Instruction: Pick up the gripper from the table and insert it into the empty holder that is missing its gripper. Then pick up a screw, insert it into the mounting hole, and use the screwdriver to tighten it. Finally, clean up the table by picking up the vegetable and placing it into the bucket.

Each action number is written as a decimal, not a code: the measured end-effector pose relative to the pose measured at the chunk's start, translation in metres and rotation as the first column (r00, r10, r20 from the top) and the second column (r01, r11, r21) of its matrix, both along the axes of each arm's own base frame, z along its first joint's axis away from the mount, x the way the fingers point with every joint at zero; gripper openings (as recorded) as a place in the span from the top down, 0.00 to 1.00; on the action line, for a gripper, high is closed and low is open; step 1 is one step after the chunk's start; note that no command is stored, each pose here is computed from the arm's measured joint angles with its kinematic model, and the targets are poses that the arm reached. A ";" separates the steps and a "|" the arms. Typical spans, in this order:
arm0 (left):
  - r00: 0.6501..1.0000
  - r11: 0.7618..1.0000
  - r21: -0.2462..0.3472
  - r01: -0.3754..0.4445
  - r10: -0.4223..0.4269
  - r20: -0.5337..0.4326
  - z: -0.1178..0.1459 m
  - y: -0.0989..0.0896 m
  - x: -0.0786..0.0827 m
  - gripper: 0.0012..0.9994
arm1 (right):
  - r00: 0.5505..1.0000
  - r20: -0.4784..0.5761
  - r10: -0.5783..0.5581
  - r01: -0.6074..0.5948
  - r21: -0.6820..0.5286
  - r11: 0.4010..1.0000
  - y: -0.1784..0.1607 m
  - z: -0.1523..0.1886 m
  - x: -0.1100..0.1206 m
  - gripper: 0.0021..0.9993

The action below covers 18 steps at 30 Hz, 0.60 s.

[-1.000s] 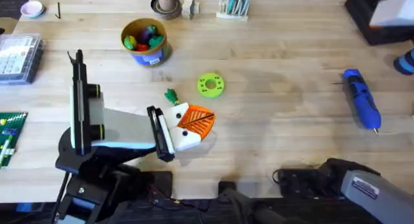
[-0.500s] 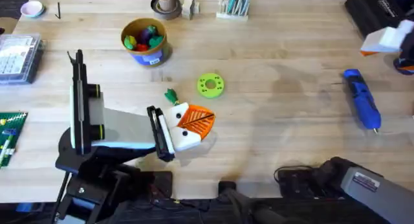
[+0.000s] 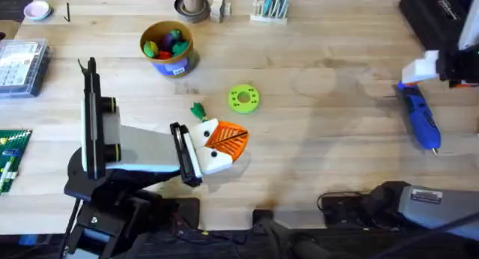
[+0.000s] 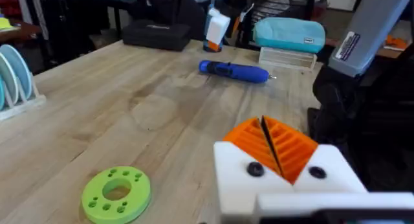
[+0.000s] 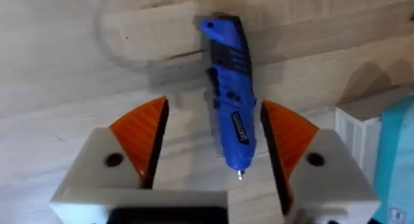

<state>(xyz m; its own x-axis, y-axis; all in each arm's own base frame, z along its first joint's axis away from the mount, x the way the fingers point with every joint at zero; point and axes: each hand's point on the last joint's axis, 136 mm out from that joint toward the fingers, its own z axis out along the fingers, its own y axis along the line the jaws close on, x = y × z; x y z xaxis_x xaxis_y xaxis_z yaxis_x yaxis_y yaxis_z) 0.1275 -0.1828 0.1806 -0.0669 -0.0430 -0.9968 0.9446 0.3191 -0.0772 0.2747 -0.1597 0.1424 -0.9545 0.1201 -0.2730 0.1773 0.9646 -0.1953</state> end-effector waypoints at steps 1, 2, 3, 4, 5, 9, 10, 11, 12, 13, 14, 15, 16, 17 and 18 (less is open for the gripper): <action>1.000 1.000 0.000 0.000 0.000 0.000 0.000 0.000 0.000 1.00 | 0.999 -0.031 0.037 -0.037 -0.013 0.999 -0.002 -0.005 -0.001 0.13; 1.000 1.000 0.000 0.000 0.000 0.000 0.000 0.000 0.000 1.00 | 0.995 -0.063 0.075 -0.077 -0.023 0.997 -0.005 -0.010 -0.002 0.13; 1.000 1.000 0.000 0.000 0.000 0.000 0.000 0.000 0.000 1.00 | 0.989 -0.094 0.114 -0.117 -0.029 0.993 -0.007 -0.015 -0.002 0.13; 1.000 1.000 0.000 0.000 0.000 0.000 0.000 0.000 0.000 1.00 | 0.982 -0.121 0.144 -0.148 -0.029 0.989 -0.009 -0.020 -0.002 0.13; 1.000 1.000 0.000 0.000 0.000 0.000 0.000 0.000 0.000 1.00 | 0.976 -0.143 0.166 -0.171 -0.028 0.985 -0.011 -0.025 -0.003 0.13; 1.000 1.000 0.000 0.000 0.000 0.000 0.000 0.000 0.000 1.00 | 0.958 -0.208 0.199 -0.206 -0.012 0.979 -0.026 -0.046 -0.007 0.13; 1.000 1.000 0.000 0.000 0.000 0.000 0.000 0.000 0.000 1.00 | 0.955 -0.219 0.198 -0.204 -0.008 0.979 -0.031 -0.050 -0.008 0.13; 1.000 1.000 0.000 -0.001 0.001 0.000 0.000 0.000 0.000 1.00 | 0.954 -0.229 0.195 -0.201 -0.002 0.980 -0.035 -0.055 -0.010 0.13; 1.000 1.000 0.000 -0.003 0.003 0.000 0.000 0.000 0.000 1.00 | 0.952 -0.236 0.196 -0.199 0.009 0.980 -0.039 -0.059 -0.012 0.13; 1.000 1.000 0.000 -0.007 0.007 0.000 0.000 0.000 0.001 1.00 | 0.951 -0.240 0.197 -0.196 0.027 0.980 -0.041 -0.063 -0.015 0.13; 1.000 1.000 0.000 -0.013 0.013 0.000 0.000 0.001 0.002 1.00 | 0.951 -0.238 0.198 -0.192 0.046 0.980 -0.043 -0.067 -0.017 0.13; 1.000 1.000 -0.001 -0.021 0.021 0.000 0.000 0.001 0.003 1.00 | 0.952 -0.232 0.197 -0.187 0.066 0.980 -0.044 -0.070 -0.018 0.13; 1.000 1.000 -0.001 -0.027 0.027 0.000 0.000 0.002 0.004 1.00 | 0.955 -0.224 0.194 -0.179 0.087 0.980 -0.045 -0.074 -0.020 0.13; 1.000 1.000 -0.001 -0.028 0.028 0.000 0.000 0.002 0.005 1.00 | 0.957 -0.217 0.192 -0.174 0.102 0.979 -0.047 -0.077 -0.020 0.13; 1.000 1.000 -0.001 -0.030 0.030 -0.001 0.000 0.002 0.005 1.00 | 0.958 -0.212 0.191 -0.170 0.116 0.979 -0.048 -0.080 -0.021 0.13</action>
